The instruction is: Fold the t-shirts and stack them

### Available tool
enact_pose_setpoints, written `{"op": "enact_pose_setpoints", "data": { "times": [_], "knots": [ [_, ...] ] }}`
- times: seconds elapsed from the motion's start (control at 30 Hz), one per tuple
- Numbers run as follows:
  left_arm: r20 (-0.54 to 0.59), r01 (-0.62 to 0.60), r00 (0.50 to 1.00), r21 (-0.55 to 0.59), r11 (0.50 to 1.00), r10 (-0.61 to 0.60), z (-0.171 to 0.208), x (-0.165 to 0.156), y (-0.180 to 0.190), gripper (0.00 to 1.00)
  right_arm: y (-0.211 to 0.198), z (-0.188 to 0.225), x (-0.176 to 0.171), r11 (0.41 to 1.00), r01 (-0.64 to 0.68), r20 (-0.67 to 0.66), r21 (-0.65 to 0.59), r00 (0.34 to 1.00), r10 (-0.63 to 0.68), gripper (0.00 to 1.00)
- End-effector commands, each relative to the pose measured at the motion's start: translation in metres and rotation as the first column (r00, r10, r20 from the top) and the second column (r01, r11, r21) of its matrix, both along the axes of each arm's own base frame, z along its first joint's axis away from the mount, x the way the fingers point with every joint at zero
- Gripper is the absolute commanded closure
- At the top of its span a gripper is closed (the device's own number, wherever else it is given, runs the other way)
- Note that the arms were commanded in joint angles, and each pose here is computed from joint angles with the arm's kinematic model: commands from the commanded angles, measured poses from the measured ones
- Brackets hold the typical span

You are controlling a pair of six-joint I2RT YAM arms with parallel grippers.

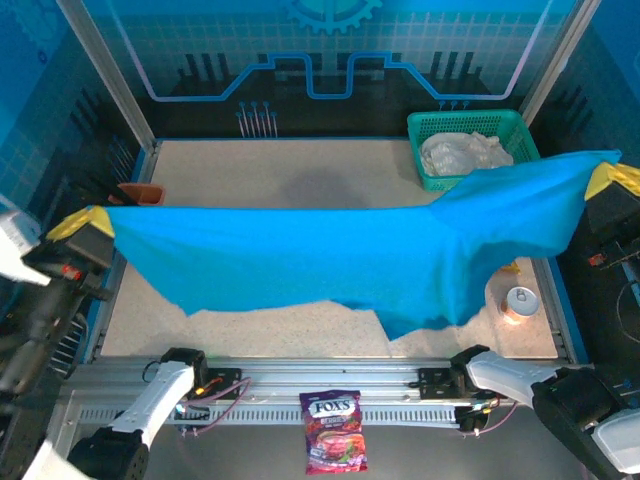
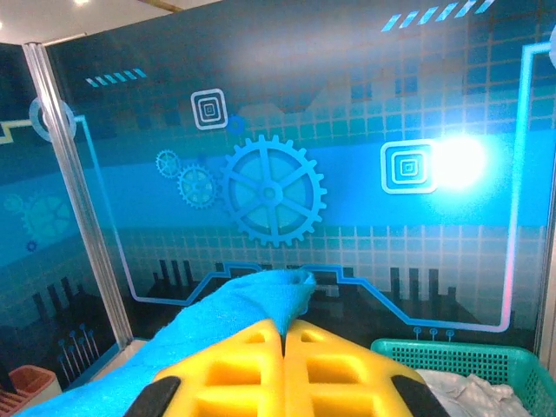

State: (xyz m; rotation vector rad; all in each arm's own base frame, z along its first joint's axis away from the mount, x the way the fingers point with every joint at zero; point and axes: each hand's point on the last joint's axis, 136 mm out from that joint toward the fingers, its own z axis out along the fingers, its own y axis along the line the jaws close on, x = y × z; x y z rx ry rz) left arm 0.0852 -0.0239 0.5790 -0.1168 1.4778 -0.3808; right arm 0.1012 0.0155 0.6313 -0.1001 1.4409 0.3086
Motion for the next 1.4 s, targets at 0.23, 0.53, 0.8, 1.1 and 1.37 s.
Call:
{"op": "enact_pose_setpoints", "data": {
  "times": [0.23, 0.53, 0.8, 1.1, 1.37],
  "knots": [
    [0.032, -0.077, 0.997, 0.045, 0.996, 0.075, 0.015, 0.01, 0.012, 0.98, 0.008, 0.021, 0.043, 0.993, 0.078, 0.057, -0.089, 0.996, -0.073, 1.0],
    [0.013, -0.151, 0.989, 0.07, 0.986, 0.15, 0.009, 0.071, 0.022, 0.98, 0.032, 0.036, 0.137, 0.956, 0.205, 0.109, -0.21, 0.977, -0.185, 1.0],
    [-0.197, -0.171, 0.963, 0.084, 0.982, 0.185, -0.081, 0.183, 0.025, 0.99, 0.096, -0.071, 0.282, 0.923, 0.11, -0.148, -0.369, 0.973, -0.175, 1.0],
    [-0.233, -0.126, 0.964, 0.038, 0.991, 0.132, -0.1, 0.228, 0.015, 1.0, 0.137, -0.098, 0.317, 0.91, 0.026, -0.224, -0.414, 0.966, -0.13, 1.0],
    [-0.157, 0.025, 0.987, 0.018, 1.0, -0.022, -0.063, 0.163, -0.009, 1.0, 0.129, -0.042, 0.187, 0.961, -0.115, -0.073, -0.251, 0.992, 0.1, 1.0]
  ]
}}
